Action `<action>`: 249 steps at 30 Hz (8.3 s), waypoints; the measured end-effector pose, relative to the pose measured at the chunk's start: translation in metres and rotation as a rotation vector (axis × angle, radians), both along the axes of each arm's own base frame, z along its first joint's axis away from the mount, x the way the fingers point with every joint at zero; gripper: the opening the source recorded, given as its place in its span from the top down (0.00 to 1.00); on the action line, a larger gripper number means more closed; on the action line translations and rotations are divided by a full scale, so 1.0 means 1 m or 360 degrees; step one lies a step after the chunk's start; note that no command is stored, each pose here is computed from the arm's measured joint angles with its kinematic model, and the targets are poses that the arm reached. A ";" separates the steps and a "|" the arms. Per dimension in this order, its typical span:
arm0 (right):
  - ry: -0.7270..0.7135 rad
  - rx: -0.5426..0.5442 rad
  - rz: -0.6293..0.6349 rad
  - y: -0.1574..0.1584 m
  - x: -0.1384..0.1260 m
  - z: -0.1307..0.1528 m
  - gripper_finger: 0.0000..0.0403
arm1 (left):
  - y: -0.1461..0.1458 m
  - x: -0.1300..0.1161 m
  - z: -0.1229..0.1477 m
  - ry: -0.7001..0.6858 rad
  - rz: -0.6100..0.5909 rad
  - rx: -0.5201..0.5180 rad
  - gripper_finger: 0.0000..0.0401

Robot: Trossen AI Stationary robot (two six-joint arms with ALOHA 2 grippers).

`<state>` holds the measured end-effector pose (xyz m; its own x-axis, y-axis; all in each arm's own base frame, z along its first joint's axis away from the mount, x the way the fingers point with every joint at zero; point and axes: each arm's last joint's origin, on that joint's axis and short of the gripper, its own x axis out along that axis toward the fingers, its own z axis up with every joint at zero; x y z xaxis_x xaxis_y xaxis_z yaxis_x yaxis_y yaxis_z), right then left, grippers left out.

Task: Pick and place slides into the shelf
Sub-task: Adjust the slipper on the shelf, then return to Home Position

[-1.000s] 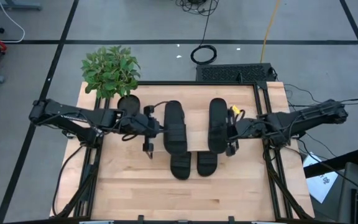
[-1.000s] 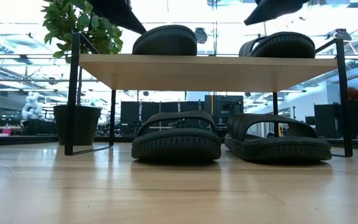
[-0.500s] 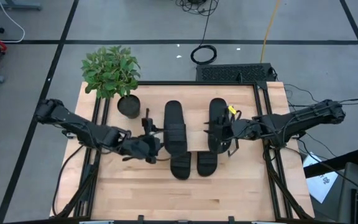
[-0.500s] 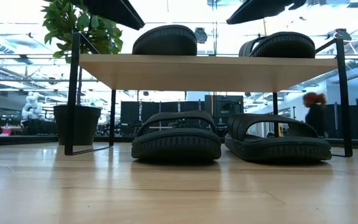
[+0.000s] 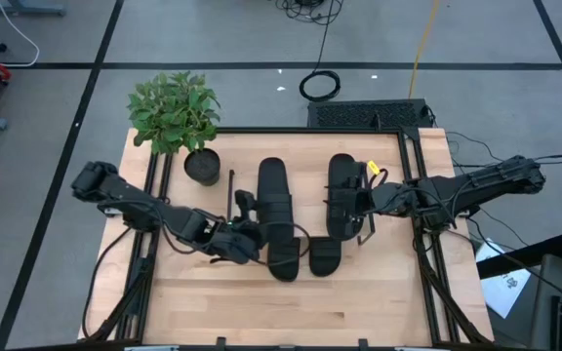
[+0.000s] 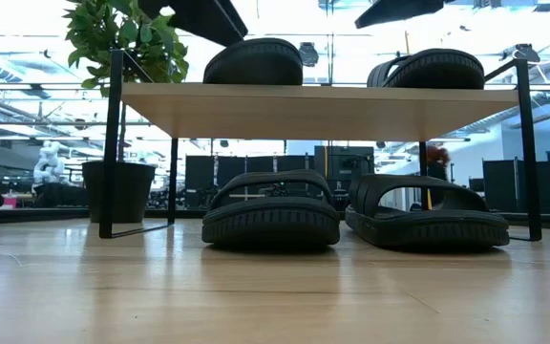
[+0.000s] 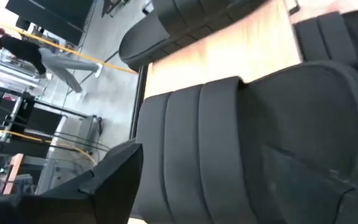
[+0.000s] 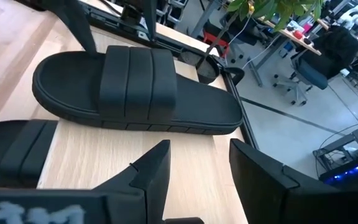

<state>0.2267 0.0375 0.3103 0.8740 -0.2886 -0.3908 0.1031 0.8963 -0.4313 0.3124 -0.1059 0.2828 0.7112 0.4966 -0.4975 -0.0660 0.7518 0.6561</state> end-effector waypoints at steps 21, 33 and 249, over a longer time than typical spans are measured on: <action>0.0029 0.0030 -0.0004 0.001 -0.001 -0.002 0.61 | 0.010 0.008 -0.015 0.0177 0.0075 0.0132 0.44; 0.0031 0.0029 0.0058 0.010 -0.003 -0.002 0.61 | 0.004 0.007 -0.015 0.0220 -0.0010 0.0168 0.82; -0.0146 0.0175 0.0531 0.028 -0.035 0.024 0.69 | -0.070 -0.004 0.040 -0.0384 -0.0779 0.0281 0.99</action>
